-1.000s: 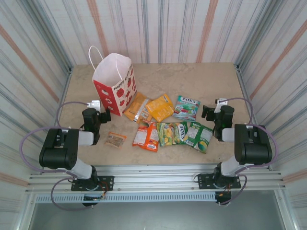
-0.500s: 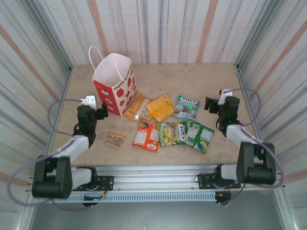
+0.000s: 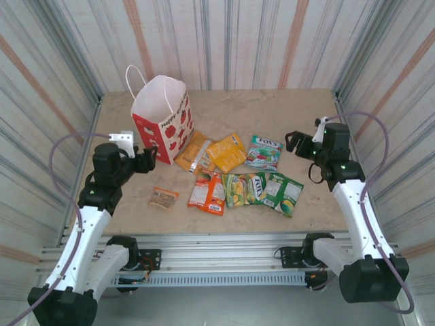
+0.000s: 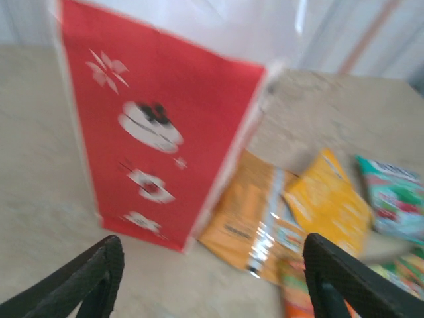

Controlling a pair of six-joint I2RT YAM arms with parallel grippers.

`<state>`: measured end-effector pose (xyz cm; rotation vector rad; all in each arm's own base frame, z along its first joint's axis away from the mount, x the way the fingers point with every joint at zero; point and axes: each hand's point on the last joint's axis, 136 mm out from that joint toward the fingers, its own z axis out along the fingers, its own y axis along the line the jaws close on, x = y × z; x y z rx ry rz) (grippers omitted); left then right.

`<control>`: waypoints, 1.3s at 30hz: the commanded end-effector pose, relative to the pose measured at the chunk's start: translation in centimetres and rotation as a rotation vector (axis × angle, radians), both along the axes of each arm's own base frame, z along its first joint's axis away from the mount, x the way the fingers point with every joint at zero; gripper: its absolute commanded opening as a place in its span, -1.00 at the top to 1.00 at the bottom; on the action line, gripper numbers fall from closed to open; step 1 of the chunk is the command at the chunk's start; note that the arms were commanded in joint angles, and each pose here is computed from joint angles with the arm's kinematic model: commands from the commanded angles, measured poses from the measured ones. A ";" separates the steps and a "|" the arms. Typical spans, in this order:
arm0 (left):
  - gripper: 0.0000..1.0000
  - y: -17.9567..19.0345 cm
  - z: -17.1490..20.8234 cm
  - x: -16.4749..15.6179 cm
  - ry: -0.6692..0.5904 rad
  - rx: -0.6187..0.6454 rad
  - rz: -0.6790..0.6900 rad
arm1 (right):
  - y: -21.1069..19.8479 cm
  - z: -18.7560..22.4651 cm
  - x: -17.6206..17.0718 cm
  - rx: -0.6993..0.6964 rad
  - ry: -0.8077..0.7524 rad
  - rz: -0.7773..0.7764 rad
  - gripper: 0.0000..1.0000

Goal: Place the snacks into the paper bag

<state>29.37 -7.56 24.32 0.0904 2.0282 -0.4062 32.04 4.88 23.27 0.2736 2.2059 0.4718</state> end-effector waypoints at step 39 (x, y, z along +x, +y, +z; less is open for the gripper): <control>-0.20 -8.4 -5.9 -4.2 0.308 -0.289 -0.303 | 2.3 -18.6 6.9 -0.018 0.670 0.020 -0.29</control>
